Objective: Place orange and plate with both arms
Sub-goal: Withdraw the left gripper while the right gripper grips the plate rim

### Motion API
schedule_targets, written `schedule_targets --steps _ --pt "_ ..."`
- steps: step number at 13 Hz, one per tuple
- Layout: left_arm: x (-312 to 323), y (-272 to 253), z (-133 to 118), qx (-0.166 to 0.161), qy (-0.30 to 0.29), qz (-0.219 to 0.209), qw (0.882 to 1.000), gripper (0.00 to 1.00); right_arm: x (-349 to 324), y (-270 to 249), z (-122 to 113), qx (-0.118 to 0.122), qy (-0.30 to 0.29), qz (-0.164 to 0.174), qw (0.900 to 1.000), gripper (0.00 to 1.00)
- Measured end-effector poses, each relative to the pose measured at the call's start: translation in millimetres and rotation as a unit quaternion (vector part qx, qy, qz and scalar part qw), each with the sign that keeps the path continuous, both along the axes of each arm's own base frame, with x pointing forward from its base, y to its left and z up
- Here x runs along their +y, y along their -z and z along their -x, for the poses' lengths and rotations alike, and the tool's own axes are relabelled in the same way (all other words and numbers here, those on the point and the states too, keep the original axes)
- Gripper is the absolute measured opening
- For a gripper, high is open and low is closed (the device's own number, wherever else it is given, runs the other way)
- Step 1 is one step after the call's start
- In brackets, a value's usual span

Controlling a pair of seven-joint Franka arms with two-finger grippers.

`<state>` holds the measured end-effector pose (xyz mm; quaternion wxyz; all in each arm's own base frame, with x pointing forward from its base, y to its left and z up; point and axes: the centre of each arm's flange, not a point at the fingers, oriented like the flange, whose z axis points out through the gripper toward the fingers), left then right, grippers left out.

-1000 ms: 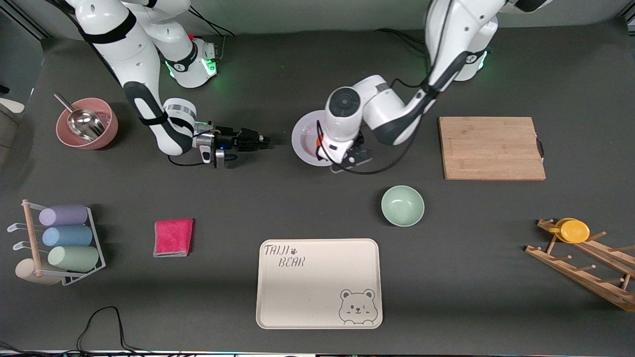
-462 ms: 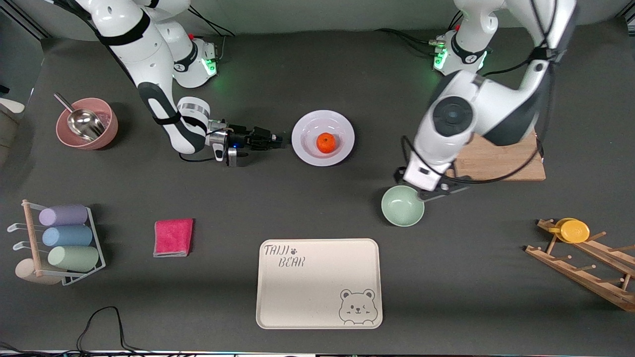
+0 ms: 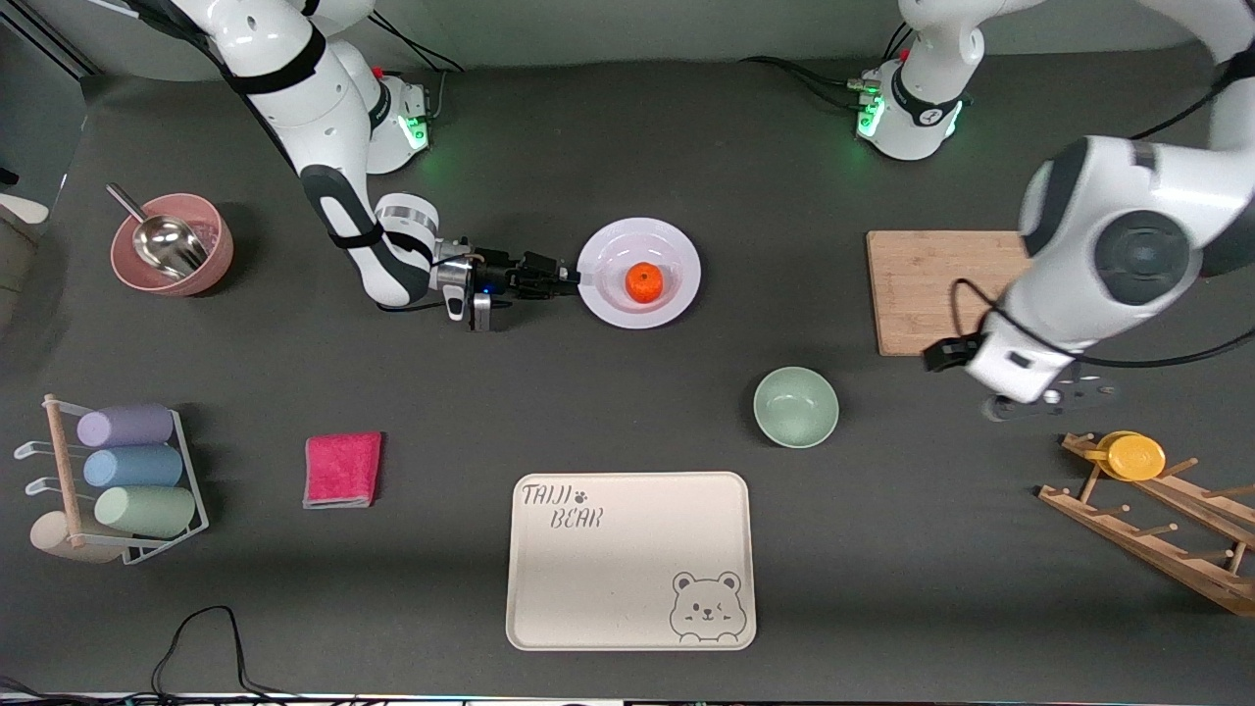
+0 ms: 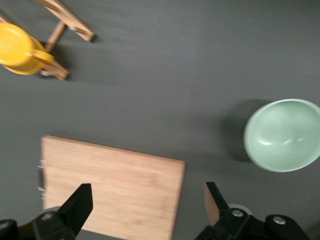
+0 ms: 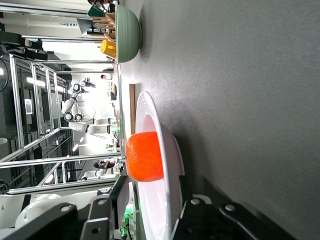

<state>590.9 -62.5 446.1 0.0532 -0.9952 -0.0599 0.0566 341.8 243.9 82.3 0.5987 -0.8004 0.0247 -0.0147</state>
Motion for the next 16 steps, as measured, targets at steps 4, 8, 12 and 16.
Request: schedule_targets --steps 4,8,12,16 --pt "82 -42 10 0.013 0.012 -0.004 1.000 1.00 3 4 -6 -0.013 -0.003 0.005 1.000 0.48" --pt "94 -73 19 0.036 0.018 -0.003 0.999 1.00 14 4 -4 -0.024 -0.010 0.004 1.000 0.43" --pt "95 -129 32 0.054 0.008 0.015 0.998 1.00 13 6 -3 -0.043 -0.016 0.007 0.999 0.04" --pt "102 -177 51 0.056 0.004 0.020 0.998 1.00 12 3 -12 -0.050 -0.011 0.003 0.999 0.04"
